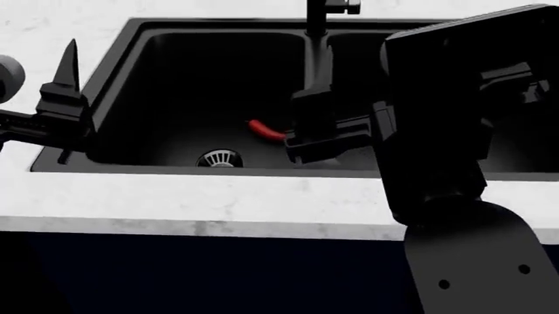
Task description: Pick the chili pepper from the sink and place it on the plate located on the counter
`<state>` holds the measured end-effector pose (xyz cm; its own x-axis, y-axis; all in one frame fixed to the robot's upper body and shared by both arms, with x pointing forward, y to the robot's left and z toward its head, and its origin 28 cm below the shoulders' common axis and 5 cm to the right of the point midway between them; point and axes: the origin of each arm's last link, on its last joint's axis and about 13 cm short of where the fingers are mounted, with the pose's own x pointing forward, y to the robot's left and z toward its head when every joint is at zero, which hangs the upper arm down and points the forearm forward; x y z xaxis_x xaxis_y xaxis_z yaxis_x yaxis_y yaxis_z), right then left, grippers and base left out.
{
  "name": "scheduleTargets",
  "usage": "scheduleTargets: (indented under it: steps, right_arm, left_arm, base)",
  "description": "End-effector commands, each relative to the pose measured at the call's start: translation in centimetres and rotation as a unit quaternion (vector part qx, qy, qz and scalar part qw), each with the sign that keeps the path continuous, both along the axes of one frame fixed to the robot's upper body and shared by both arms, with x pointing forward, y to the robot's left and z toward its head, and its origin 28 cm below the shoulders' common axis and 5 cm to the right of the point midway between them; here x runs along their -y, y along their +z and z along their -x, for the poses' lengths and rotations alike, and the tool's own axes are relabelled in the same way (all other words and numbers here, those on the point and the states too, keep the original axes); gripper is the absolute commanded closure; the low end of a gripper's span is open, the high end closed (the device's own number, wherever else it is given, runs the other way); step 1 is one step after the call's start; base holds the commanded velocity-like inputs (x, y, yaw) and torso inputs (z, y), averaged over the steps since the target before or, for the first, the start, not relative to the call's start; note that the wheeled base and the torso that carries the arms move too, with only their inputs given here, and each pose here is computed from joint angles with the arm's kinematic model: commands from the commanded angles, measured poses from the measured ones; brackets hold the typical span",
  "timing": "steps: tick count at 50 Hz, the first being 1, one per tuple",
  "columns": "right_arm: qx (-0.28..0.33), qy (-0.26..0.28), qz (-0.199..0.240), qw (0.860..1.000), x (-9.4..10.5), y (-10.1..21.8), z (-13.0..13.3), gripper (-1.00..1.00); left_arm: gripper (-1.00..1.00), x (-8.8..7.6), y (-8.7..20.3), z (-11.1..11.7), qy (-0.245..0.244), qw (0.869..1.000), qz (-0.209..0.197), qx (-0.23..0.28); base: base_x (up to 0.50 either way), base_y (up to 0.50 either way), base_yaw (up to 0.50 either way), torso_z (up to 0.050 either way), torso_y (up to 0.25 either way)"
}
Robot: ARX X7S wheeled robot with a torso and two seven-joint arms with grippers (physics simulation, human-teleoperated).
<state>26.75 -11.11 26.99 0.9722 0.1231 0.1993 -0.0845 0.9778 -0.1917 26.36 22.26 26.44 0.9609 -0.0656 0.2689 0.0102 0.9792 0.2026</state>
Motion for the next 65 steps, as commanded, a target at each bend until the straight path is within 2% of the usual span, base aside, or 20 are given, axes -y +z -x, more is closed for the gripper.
scheduleTargets:
  steps: [1,51,60,65]
  right_arm:
    - [0.001,-0.002,0.006,1.0,-0.09,0.14,0.1,-1.0]
    - [0.002,-0.005,0.014,1.0,-0.06,0.25,0.11,-1.0]
    - [-0.002,-0.003,0.009,1.0,-0.04,0.07,0.04,-1.0]
    - [-0.015,0.003,-0.007,1.0,0.0,-0.08,-0.14,-1.0]
  left_arm:
    - [-1.0,-0.16,-0.01,0.01,0.016,1.0,0.004,-0.007]
    - [-1.0,0.12,0.36,-0.18,0.016,1.0,-0.002,-0.003]
    - [-1.0,0.1,0.4,-0.07,0.016,1.0,-0.003,-0.002]
    - [-1.0,0.04,0.33,0.01,0.017,1.0,-0.003,-0.002]
  base:
    - [0.26,0.0,0.0,0.0,0.0]
    - [0.38,0.13,0.0,0.0,0.0]
    - [0.39,0.14,0.0,0.0,0.0]
    - [0.22,0.06,0.0,0.0,0.002]
